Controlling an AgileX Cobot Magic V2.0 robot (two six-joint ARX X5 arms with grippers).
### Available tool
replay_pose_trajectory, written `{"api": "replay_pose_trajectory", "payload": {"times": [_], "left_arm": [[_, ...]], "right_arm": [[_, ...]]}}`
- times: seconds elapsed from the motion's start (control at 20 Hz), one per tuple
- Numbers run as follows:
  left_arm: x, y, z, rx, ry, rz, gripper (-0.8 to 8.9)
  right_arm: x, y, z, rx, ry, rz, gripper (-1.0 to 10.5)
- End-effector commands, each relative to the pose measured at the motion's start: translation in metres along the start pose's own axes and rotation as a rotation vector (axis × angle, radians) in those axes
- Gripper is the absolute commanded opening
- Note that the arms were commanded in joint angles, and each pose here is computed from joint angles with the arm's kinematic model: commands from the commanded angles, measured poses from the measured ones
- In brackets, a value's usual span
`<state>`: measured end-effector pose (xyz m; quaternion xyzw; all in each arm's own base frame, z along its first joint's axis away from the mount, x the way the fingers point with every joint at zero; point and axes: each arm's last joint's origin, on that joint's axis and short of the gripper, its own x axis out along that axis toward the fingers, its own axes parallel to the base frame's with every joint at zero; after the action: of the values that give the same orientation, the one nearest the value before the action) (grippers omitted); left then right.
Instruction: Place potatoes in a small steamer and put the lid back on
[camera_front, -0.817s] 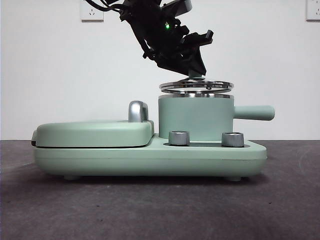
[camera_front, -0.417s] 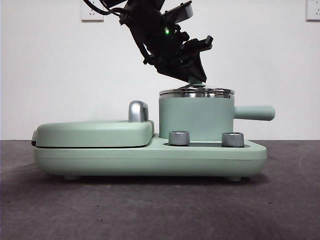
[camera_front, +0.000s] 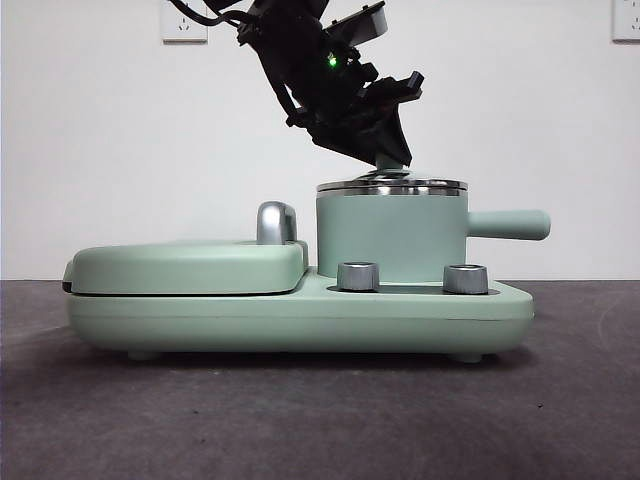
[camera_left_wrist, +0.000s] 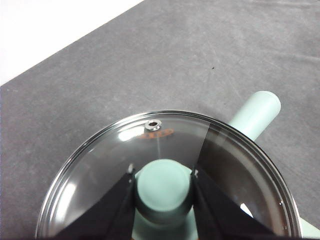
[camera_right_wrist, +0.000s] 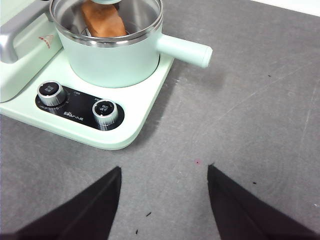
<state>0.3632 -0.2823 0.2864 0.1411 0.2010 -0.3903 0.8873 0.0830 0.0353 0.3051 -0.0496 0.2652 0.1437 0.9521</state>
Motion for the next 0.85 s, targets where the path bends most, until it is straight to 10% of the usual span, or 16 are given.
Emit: {"api": "replay_pose_trajectory", "payload": {"times": [0.05, 0.3, 0.85], "left_arm": [[0.009, 0.001, -0.004, 0.018, 0.024, 0.001, 0.13], [0.008, 0.002, 0.001, 0.02, -0.026, 0.01, 3.06], [-0.074, 0.022, 0.036, -0.296, -0.061, -0.035, 3.12]], "right_arm": [[0.0, 0.0, 0.001, 0.009, -0.005, 0.001, 2.7], [0.0, 0.0, 0.001, 0.01, -0.003, 0.001, 2.7], [0.0, 0.0, 0.0, 0.008, 0.01, 0.003, 2.7]]}}
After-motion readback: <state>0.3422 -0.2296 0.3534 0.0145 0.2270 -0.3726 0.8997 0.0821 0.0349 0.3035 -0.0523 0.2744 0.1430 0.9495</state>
